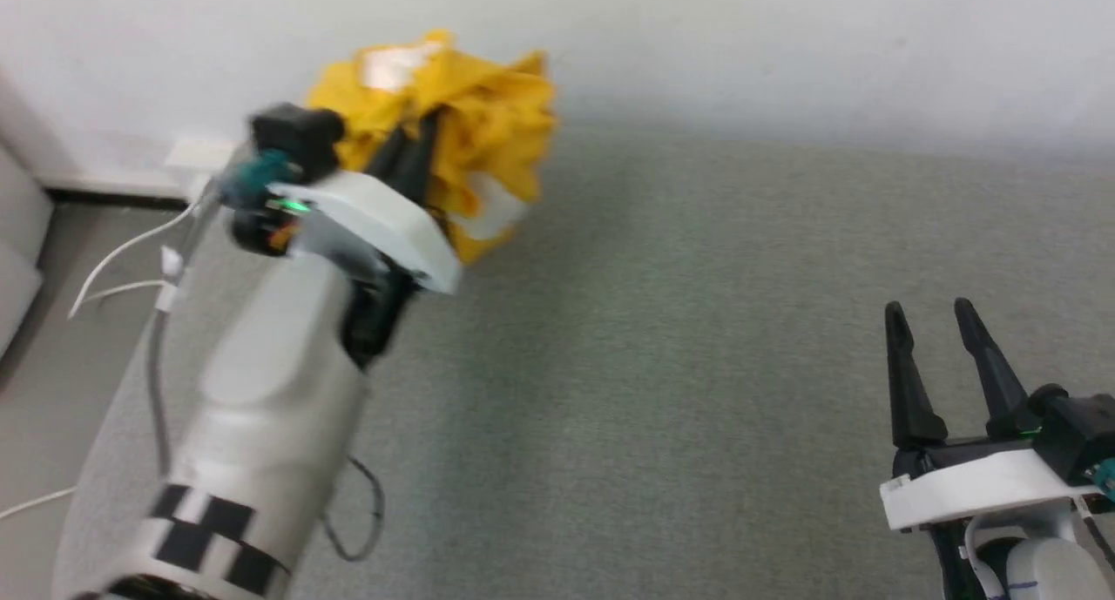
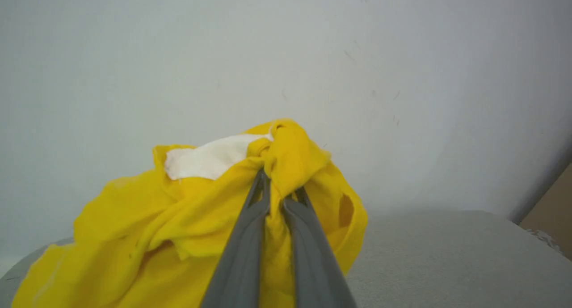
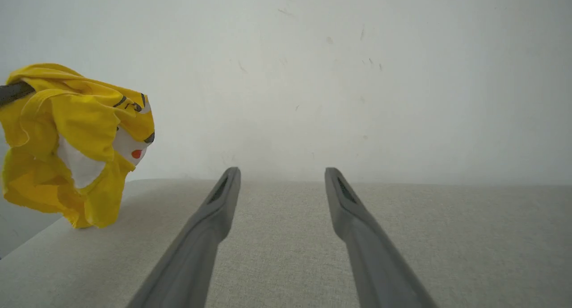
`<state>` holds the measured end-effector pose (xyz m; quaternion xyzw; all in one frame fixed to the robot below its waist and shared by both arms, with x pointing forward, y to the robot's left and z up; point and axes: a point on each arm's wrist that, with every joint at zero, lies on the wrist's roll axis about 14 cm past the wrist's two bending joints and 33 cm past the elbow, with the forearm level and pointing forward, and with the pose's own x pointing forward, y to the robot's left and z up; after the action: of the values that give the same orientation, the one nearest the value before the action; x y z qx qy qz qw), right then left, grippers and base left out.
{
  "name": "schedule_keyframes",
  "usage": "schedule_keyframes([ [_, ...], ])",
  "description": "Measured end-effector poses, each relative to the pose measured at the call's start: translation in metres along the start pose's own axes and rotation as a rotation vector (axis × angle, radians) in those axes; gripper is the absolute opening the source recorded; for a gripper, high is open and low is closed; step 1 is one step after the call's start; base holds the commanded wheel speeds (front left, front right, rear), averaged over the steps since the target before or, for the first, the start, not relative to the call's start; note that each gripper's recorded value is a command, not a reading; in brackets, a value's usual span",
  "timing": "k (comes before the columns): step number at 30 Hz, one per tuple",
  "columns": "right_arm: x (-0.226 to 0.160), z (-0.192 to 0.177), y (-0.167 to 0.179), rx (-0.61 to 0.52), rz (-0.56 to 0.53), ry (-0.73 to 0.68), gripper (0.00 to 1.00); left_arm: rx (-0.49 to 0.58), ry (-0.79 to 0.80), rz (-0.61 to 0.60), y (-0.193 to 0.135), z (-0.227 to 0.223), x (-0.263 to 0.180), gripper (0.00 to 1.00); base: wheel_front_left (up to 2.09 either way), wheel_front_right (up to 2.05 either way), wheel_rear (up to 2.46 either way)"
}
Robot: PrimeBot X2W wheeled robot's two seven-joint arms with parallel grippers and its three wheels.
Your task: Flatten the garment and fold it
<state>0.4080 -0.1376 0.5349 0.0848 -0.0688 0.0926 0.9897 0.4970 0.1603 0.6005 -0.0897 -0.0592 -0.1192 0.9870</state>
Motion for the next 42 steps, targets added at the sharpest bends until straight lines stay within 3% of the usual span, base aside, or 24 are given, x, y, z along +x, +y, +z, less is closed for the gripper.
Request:
schedule_keyframes([
  [7,-0.026,0.010,-0.034,-0.021,-0.106,-0.008,1.00,-0.166,0.114,-0.232,-0.116,-0.062,-0.014,0.00,0.00,0.00,0.00],
  [13,-0.032,0.002,-0.041,-0.007,-0.133,0.016,1.00,-0.269,0.469,-0.251,-0.148,-0.177,-0.089,0.00,0.00,0.00,0.00],
  [14,-0.031,0.000,-0.042,-0.006,-0.135,0.023,1.00,-0.275,0.504,-0.258,-0.152,-0.187,-0.099,0.17,0.00,0.00,0.00],
  [15,-0.031,0.000,-0.042,-0.006,-0.135,0.023,1.00,-0.275,0.504,-0.258,-0.152,-0.187,-0.099,1.00,0.00,0.00,0.00],
  [19,-0.030,-0.007,-0.040,-0.002,-0.130,0.040,1.00,-0.268,0.470,-0.302,-0.165,-0.185,-0.105,1.00,0.00,0.00,0.00],
  [26,-0.030,0.000,-0.031,0.001,-0.104,0.021,1.00,-0.242,0.210,-0.291,-0.162,-0.121,-0.091,1.00,0.00,0.00,0.00],
  [33,-0.037,0.005,-0.023,0.000,-0.085,0.013,1.00,-0.166,-0.036,-0.095,-0.105,-0.049,-0.087,1.00,0.00,0.00,0.00],
  [42,-0.045,0.009,-0.014,-0.013,-0.060,0.024,1.00,-0.008,-0.093,0.234,-0.005,-0.032,-0.125,1.00,0.00,0.00,0.00],
])
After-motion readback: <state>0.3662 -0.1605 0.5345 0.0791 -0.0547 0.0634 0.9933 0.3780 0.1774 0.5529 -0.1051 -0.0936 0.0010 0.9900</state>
